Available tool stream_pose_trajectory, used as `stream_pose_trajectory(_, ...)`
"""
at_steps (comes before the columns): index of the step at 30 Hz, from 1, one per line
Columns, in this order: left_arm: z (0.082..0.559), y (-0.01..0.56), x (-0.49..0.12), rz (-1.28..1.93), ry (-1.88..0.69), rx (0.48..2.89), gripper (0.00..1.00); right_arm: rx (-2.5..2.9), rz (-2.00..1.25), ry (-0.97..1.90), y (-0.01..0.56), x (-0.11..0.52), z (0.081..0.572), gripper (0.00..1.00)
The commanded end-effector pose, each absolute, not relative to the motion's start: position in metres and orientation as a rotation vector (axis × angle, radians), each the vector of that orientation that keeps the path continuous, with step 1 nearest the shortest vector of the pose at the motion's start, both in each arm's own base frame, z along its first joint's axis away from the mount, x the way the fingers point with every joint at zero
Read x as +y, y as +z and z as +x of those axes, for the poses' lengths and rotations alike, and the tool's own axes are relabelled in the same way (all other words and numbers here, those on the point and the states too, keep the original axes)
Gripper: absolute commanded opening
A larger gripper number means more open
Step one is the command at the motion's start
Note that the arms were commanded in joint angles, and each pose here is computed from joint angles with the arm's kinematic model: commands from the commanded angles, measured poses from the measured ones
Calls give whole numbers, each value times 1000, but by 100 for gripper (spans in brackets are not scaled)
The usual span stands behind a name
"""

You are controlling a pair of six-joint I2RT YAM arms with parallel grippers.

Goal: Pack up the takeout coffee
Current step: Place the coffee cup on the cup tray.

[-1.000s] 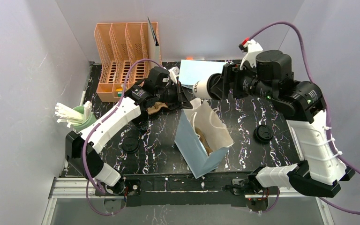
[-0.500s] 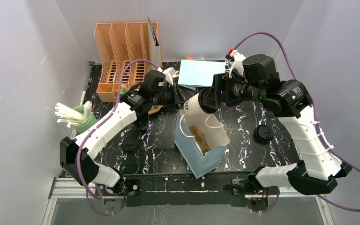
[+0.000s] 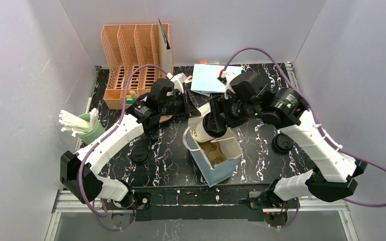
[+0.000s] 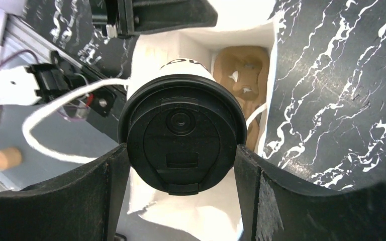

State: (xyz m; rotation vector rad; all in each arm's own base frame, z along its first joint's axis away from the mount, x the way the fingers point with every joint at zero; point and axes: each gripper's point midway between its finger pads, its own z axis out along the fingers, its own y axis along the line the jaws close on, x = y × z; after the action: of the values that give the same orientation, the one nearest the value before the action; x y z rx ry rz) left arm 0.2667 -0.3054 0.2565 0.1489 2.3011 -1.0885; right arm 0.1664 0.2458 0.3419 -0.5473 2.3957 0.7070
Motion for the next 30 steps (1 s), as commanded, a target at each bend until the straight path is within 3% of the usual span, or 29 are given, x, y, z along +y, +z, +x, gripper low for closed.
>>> stream_pose_trajectory(1, 267, 276, -304, 194, -1099, 2210, 2, 2393, -577, 583, 336, 258, 160, 31)
stream_pose_trajectory(17, 251, 306, -307, 375, -1183, 2062, 2, 2334, -628, 191, 278, 271, 172, 32)
stream_pose_trajectory(30, 241, 321, -317, 458, -1286, 1966, 1, 2163, -621, 144, 248, 272, 187, 31)
